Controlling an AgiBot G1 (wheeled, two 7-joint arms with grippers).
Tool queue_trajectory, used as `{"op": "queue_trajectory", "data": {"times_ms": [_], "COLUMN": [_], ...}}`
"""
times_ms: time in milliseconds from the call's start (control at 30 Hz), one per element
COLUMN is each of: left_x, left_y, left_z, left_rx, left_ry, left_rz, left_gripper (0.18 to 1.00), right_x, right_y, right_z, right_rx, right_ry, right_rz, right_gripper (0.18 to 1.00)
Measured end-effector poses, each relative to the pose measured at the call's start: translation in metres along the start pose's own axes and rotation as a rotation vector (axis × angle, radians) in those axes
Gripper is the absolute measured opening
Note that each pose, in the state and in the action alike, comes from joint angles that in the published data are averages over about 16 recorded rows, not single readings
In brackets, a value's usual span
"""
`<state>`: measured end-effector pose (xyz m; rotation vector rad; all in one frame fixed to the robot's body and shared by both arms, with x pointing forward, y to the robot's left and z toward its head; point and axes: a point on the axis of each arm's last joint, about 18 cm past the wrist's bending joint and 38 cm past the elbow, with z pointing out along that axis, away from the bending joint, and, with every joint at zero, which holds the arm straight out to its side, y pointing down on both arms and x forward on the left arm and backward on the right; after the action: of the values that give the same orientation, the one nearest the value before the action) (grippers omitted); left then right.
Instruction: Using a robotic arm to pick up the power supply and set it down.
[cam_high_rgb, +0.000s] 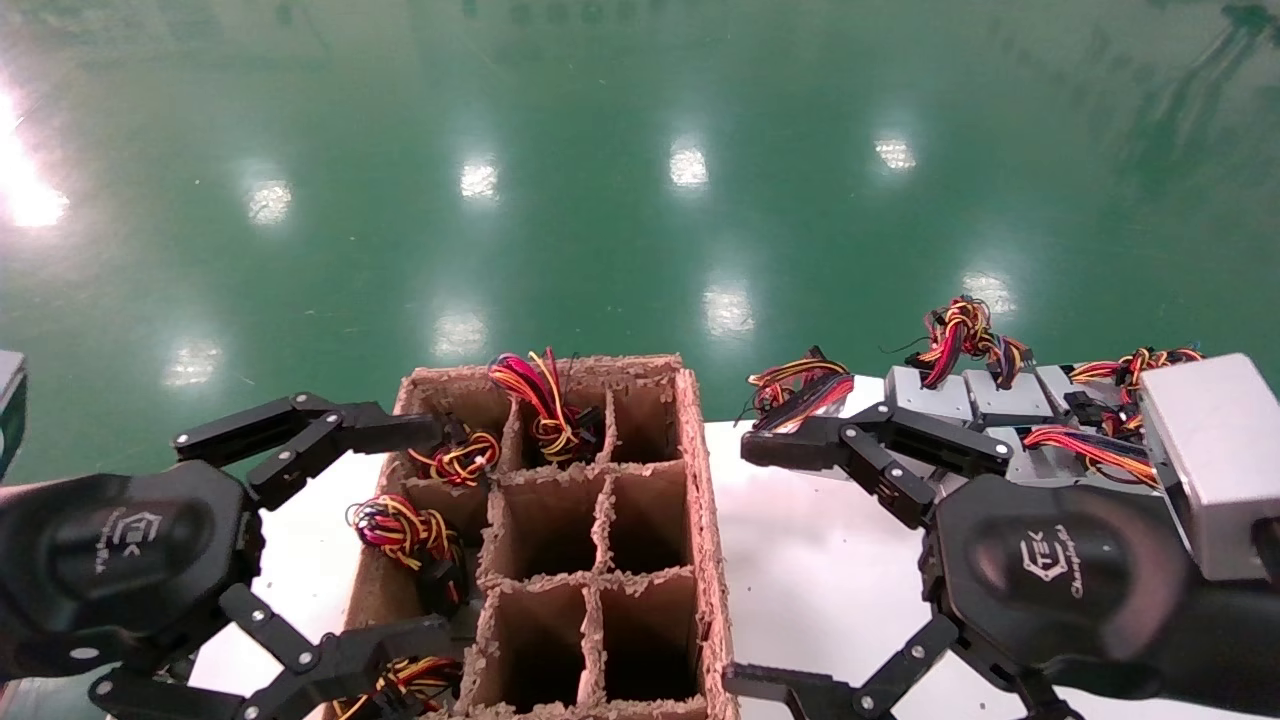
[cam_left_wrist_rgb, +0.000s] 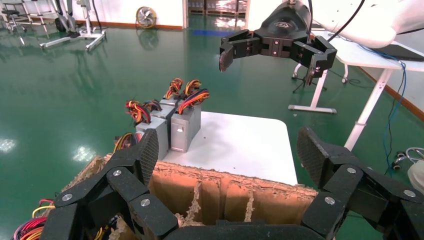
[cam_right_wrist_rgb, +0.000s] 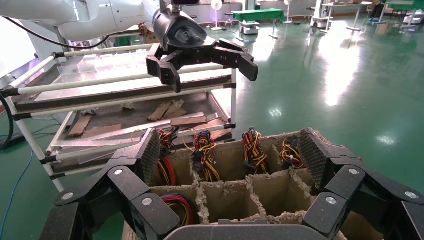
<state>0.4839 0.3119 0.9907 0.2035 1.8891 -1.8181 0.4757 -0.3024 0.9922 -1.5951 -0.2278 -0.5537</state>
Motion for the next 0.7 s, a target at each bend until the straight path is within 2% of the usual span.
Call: {"op": "queue_trajectory", "data": {"times_ms": [700], "left_x": [0.0], "left_y": [0.0], "left_z": [0.0], "left_rx": [0.0], "left_ry": [0.0], "left_rz": [0.0], "left_gripper": [1.0], "right_x": [0.0], "right_y": [0.0], "right_z": [0.0], "right_rx": [0.0], "right_ry": [0.0], "right_rz": [0.0], "right_gripper": [1.001]}}
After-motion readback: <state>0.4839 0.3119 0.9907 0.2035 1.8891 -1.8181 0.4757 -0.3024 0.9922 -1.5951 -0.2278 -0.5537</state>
